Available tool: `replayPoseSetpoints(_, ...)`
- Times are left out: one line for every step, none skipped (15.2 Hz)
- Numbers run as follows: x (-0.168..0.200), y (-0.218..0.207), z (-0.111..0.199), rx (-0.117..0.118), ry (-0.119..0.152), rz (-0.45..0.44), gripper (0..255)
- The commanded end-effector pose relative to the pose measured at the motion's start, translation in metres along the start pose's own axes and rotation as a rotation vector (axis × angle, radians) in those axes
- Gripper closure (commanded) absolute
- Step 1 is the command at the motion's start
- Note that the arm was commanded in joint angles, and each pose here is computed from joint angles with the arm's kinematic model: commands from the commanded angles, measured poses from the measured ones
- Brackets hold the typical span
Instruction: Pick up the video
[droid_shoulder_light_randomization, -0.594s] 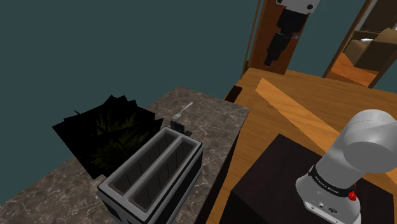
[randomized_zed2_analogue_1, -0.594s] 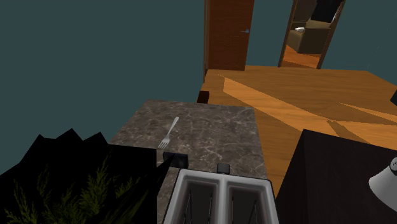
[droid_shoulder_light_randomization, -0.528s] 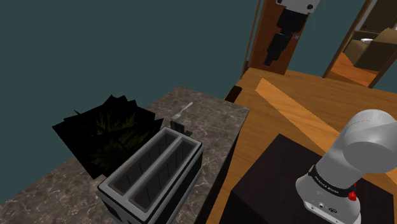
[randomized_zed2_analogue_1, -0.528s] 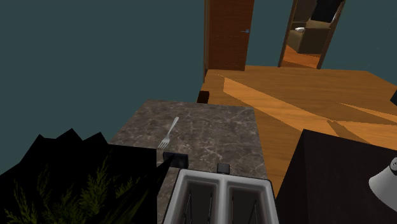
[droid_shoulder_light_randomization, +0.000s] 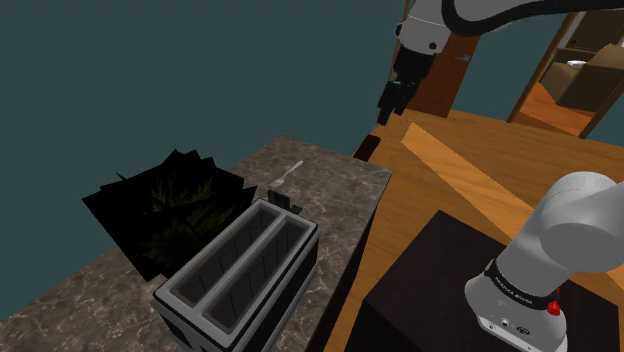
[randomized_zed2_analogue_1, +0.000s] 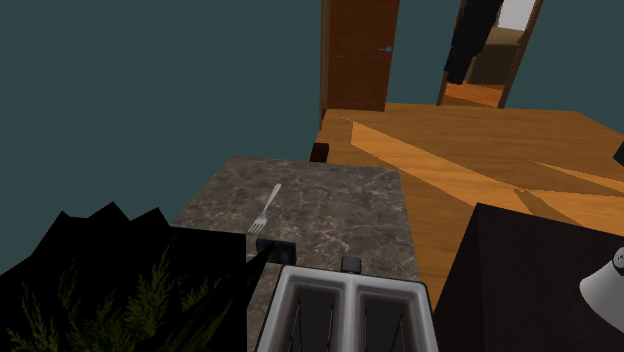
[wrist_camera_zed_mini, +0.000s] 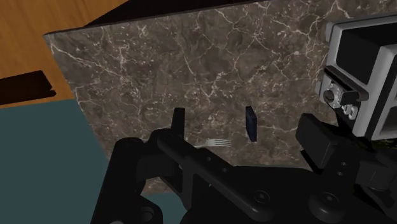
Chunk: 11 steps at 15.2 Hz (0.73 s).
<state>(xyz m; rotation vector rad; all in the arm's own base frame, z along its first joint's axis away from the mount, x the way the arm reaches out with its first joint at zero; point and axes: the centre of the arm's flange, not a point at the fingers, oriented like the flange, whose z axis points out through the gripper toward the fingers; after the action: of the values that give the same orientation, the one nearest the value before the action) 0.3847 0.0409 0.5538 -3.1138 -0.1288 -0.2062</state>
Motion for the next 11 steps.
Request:
replayPoseSetpoints(0.019,-0.013,0.017,-0.006,0.000,0.009,0)
replayPoseSetpoints(0.027,-0.019,0.026,-0.009,0.000,0.013,0)
replayPoseSetpoints(0.035,-0.024,0.036,-0.012,-0.001,0.018,0)
replayPoseSetpoints(0.042,-0.030,0.045,-0.016,-0.002,0.022,0)
replayPoseSetpoints(0.050,-0.035,0.055,-0.019,-0.003,0.027,0)
replayPoseSetpoints(0.058,-0.041,0.065,-0.023,-0.003,0.031,0)
replayPoseSetpoints(0.066,-0.046,0.074,-0.026,-0.004,0.035,0)
replayPoseSetpoints(0.074,-0.051,0.084,-0.029,-0.005,0.040,0)
replayPoseSetpoints(0.082,-0.056,0.094,-0.033,-0.005,0.044,0)
replayPoseSetpoints(0.089,-0.061,0.103,-0.036,-0.006,0.049,0)
replayPoseSetpoints(0.097,-0.066,0.113,-0.040,-0.007,0.053,0)
